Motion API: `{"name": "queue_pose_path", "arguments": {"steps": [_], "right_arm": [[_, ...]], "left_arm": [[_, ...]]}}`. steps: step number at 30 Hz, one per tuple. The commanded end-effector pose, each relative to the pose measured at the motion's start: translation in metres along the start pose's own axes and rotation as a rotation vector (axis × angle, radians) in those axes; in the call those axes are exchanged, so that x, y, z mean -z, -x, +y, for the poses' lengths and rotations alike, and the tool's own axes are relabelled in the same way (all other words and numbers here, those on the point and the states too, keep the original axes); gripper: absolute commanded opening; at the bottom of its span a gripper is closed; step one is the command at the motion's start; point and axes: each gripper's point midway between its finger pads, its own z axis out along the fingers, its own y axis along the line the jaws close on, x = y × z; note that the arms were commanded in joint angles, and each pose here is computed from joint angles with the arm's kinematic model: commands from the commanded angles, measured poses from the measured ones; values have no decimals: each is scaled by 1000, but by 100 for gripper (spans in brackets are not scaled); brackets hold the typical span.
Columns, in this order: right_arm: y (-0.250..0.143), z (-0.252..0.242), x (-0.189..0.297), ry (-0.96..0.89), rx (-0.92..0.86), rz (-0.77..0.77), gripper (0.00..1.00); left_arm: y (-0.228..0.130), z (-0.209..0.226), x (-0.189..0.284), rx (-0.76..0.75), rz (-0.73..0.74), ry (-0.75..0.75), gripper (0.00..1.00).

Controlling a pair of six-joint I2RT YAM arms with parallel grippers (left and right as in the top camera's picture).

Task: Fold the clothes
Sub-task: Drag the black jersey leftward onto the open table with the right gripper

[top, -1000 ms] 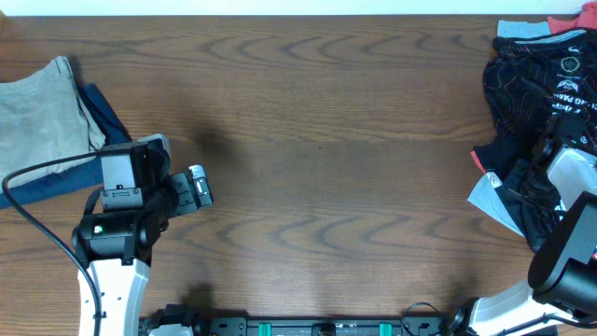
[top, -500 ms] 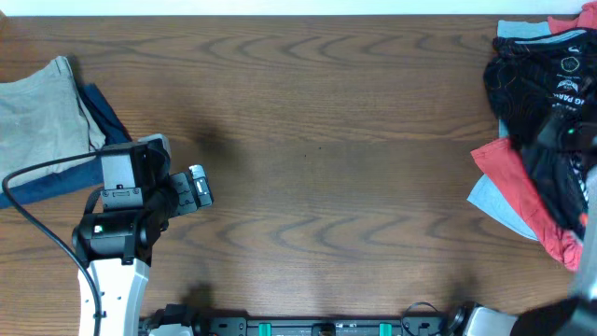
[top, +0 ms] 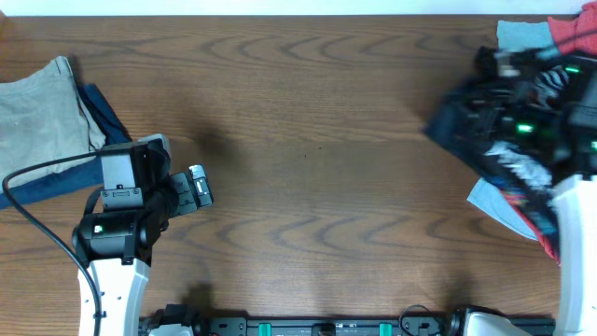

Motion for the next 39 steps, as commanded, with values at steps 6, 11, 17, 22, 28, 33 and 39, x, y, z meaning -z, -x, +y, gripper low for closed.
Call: {"name": "queue_pose_path", "arguments": {"steps": [6, 11, 17, 22, 28, 33, 39], "right_arm": [[-37, 43, -50, -115, 201, 150, 99], [-50, -27, -23, -591, 33, 166, 99], [-67, -80, 31, -948, -101, 187, 99], [-80, -98, 55, -1018, -174, 233, 99], [-92, -113, 78, -1072, -258, 267, 99], [-98, -120, 90, -1101, -303, 279, 99], [-101, -122, 95, -1112, -322, 291, 99]], "left_arm": [[7, -2, 5, -3, -19, -2, 98], [7, -2, 5, -3, -19, -3, 98], [8, -2, 5, 5, -25, -5, 98], [7, -13, 5, 120, -11, -71, 98], [3, -58, 6, 152, 66, -321, 98], [-16, -82, -9, 111, 190, -386, 98], [-50, -115, -35, 65, 367, -393, 98]]}}
